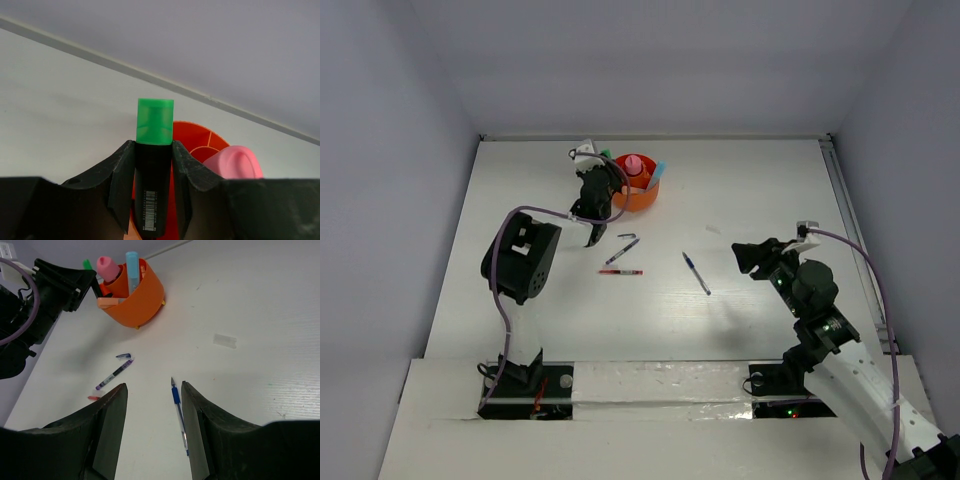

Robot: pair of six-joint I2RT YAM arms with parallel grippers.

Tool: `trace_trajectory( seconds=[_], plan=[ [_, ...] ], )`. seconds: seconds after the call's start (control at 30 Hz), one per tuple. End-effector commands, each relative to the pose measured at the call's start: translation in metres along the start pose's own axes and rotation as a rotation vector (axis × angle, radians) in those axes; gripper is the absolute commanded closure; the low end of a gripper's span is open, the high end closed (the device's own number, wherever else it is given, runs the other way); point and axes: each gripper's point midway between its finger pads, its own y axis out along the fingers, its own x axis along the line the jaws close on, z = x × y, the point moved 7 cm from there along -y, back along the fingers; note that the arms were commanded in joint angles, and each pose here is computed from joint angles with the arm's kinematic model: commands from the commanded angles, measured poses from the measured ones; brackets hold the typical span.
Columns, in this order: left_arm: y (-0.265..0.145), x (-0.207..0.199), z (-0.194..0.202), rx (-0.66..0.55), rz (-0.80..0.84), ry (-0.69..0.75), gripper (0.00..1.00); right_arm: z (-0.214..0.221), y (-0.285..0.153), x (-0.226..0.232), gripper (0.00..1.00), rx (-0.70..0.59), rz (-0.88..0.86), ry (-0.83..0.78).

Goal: Sort the stationery into containers
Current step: Place the pen in the storage box.

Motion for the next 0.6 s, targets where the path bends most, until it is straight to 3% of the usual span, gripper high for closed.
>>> trace_trajectory(
  seconds=[0.0,0.3,0.43,0.57],
  plan=[
    [-0.008,-0.016,-0.025,-0.086,0.032,-0.054,0.75,-0.009,0.001,0.006,0.47,-0.047,-0.037,-0.017],
    [-0.019,-0.029,-0.047,-0.132,0.027,-0.042,0.59,-0.008,0.002,0.005,0.47,-0.039,-0.034,-0.018],
    [-0.023,-0.031,-0.057,-0.148,0.028,-0.048,0.46,-0.007,0.003,0.005,0.46,-0.035,-0.031,-0.019],
    [-0.035,-0.035,-0.079,-0.178,0.045,-0.076,0.39,-0.004,0.007,0.004,0.44,-0.011,-0.029,-0.025]
  ],
)
